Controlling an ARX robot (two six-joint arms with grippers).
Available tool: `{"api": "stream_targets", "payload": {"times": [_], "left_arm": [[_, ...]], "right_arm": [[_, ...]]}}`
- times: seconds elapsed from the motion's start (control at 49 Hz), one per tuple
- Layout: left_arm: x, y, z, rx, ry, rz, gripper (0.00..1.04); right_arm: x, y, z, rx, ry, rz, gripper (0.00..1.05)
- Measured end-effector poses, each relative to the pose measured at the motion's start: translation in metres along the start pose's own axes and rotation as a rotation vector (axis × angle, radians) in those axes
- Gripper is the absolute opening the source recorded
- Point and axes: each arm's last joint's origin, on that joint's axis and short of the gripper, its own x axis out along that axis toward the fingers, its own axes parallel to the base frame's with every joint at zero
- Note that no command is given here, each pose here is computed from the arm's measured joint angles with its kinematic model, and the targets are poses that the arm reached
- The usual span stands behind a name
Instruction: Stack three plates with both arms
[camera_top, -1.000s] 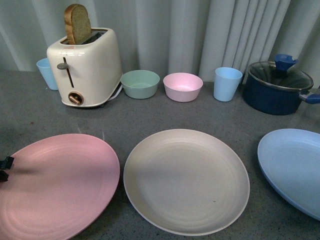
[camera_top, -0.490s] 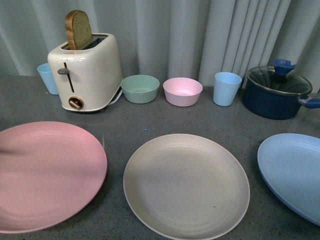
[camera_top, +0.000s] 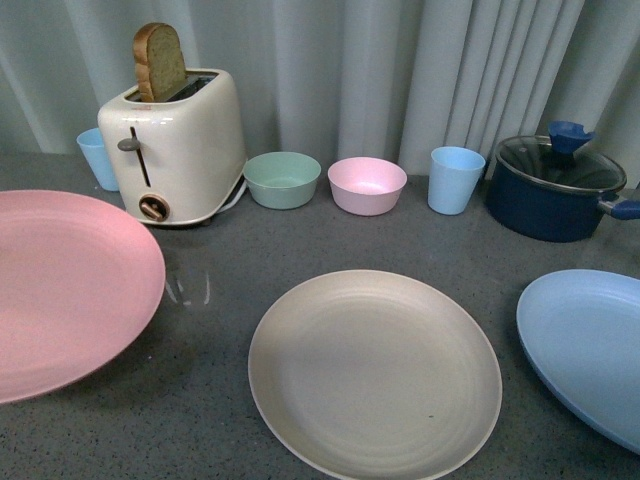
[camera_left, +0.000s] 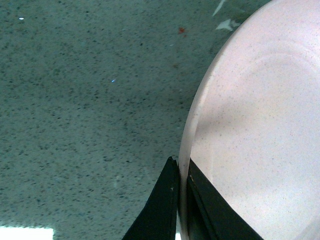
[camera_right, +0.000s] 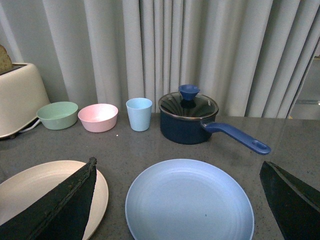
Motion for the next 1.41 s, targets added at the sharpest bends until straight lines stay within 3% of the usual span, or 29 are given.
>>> {"api": "stream_targets", "payload": {"times": [0.388, 0.796, 1.0, 1.184, 1.408], "left_arm": [[-0.013, -0.035, 0.014, -0.061, -0.034, -0.16, 0.04], [0.001, -0.16, 0.016, 0.056, 0.001, -0.331, 0.04], [0.015, -0.201, 0.006, 0.086, 0.032, -0.356, 0.04], [0.034, -0.222, -0.008, 0.092, 0.062, -0.328, 0.04], [0.05, -0.23, -0.019, 0.08, 0.099, -0.308, 0.04]], "right_arm": [[0.0, 0.0, 0.0, 0.0, 0.0, 0.0, 0.97], [0.0, 0.0, 0.0, 0.0, 0.0, 0.0, 0.97], [0.0, 0.0, 0.0, 0.0, 0.0, 0.0, 0.97], [0.0, 0.0, 0.0, 0.0, 0.0, 0.0, 0.97], [0.0, 0.0, 0.0, 0.0, 0.0, 0.0, 0.97]]}}
